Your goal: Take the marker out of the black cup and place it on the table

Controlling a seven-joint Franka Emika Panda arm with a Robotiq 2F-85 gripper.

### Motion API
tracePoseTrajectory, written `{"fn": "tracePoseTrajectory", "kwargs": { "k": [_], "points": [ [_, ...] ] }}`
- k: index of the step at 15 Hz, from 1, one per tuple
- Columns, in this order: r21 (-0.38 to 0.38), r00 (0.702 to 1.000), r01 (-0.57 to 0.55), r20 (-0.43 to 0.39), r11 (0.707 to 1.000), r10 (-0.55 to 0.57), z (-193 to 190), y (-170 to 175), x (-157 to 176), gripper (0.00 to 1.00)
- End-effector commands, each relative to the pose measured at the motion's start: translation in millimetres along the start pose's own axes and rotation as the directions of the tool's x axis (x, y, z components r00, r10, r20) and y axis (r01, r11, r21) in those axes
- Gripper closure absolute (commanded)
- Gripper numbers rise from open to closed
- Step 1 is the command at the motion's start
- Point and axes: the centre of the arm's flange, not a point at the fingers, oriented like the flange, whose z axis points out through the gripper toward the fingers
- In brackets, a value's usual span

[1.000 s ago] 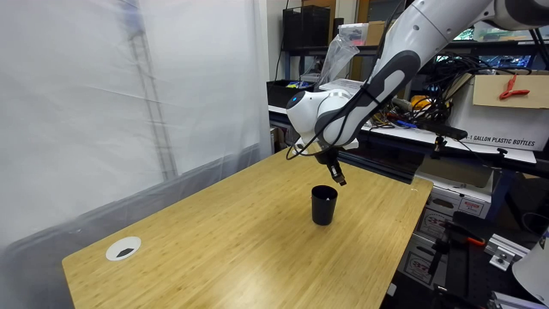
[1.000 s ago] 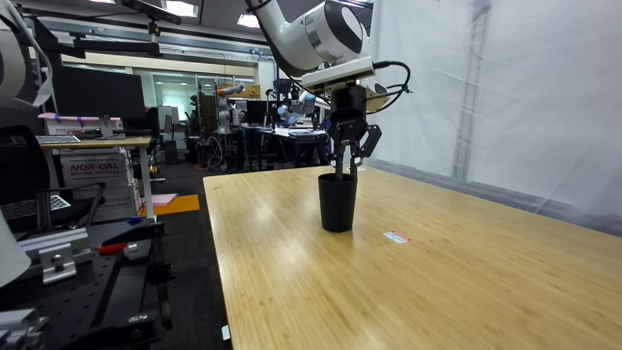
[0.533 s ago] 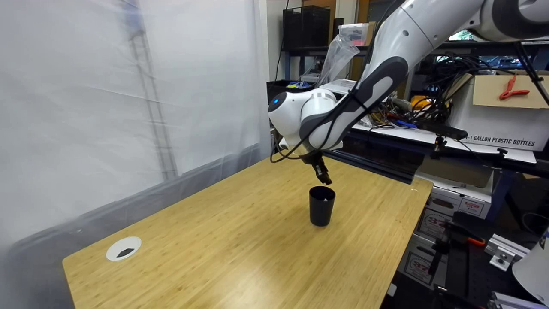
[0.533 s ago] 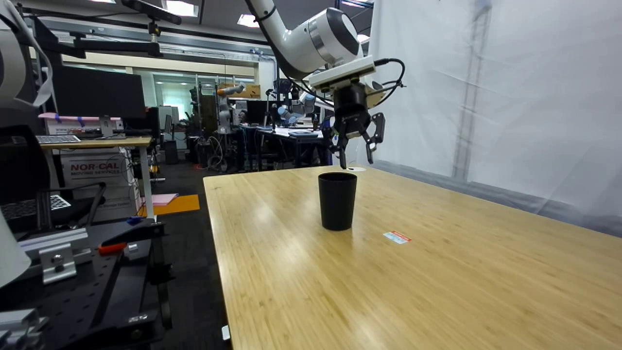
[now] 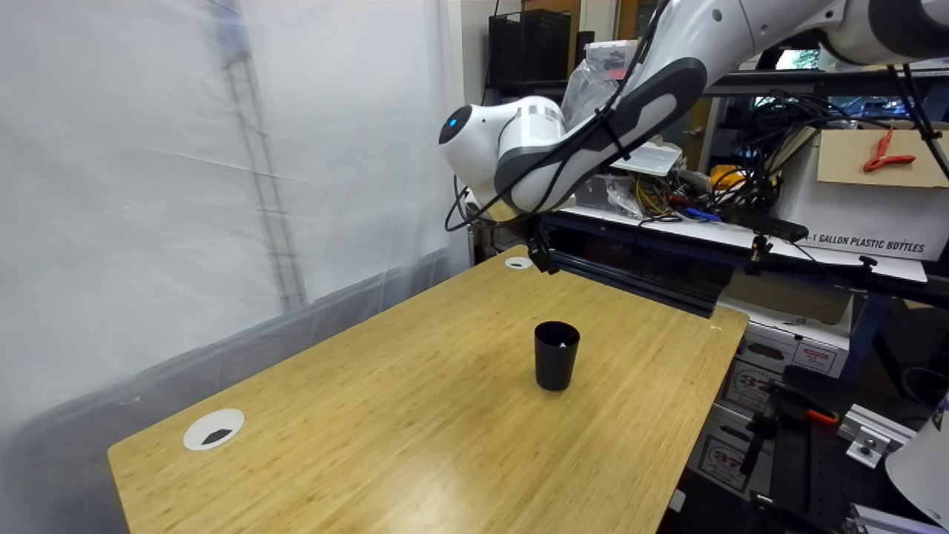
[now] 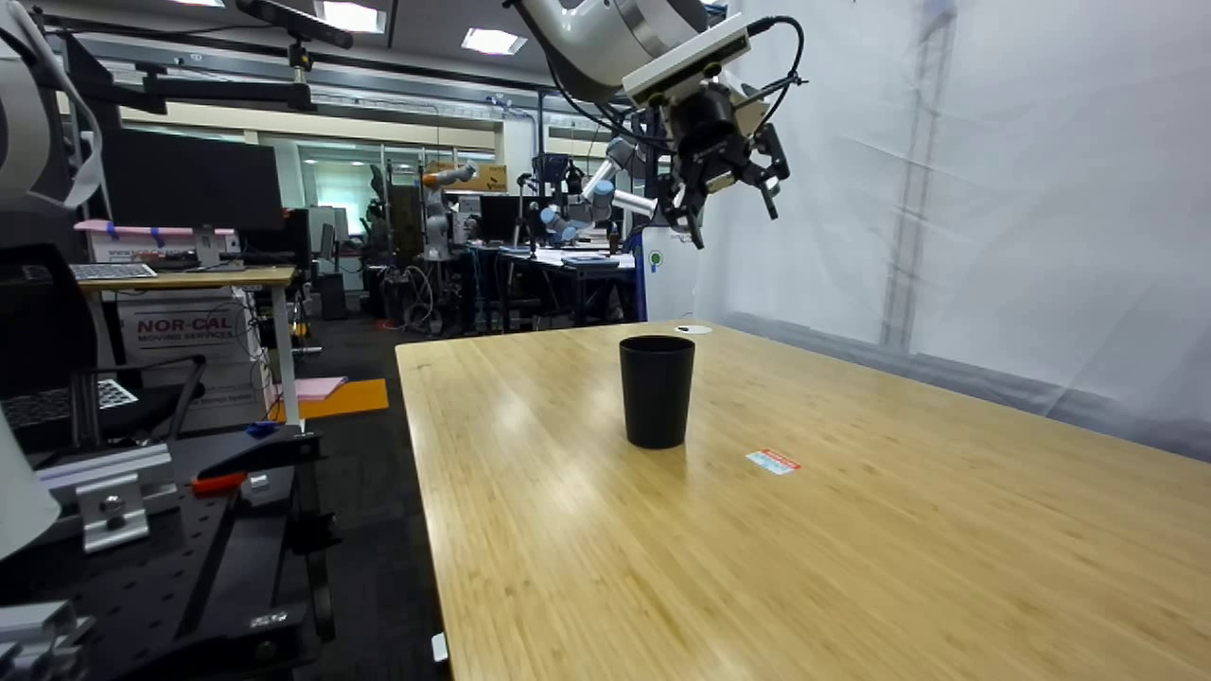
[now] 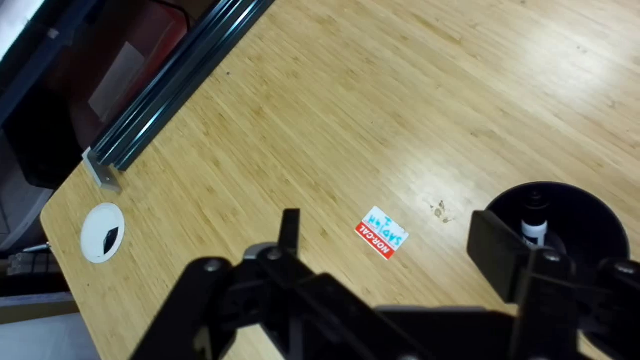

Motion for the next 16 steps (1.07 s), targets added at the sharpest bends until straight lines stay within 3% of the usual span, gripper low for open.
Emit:
{"fn": "tracePoseTrajectory", "kwargs": {
  "k": [1,3,4,5,6,7,11,12,15,16],
  "points": [
    [0.043,1.0,0.012,0.026,0.999,-0.013,-1.1,-4.5,-6.6,0.16],
    [0.1,0.999,0.018,0.031,0.995,-0.022,-6.7,-9.5,-9.9,0.22],
    [0.125,0.999,0.018,0.033,0.992,-0.023,-9.6,-12.1,-12.5,0.19],
    [0.162,0.999,0.023,0.034,0.987,-0.028,-13.6,-14.4,-17.3,0.11],
    [0.191,0.999,0.022,0.035,0.981,-0.029,-16.7,-16.4,-20.3,0.15],
    [0.224,0.999,0.025,0.035,0.974,-0.033,-20.0,-18.4,-26.1,0.03],
    [0.321,0.999,0.039,0.013,0.946,-0.045,-20.4,-27.4,-40.6,0.0],
    [0.344,0.999,0.045,0.012,0.938,-0.053,-17.4,-29.9,-41.2,0.05],
    [0.368,0.999,0.005,0.042,0.93,-0.022,-3.0,-34.9,-44.2,0.0],
    [0.342,0.998,0.022,0.052,0.939,-0.042,-4.2,-33.6,-31.3,0.02]
  ]
}}
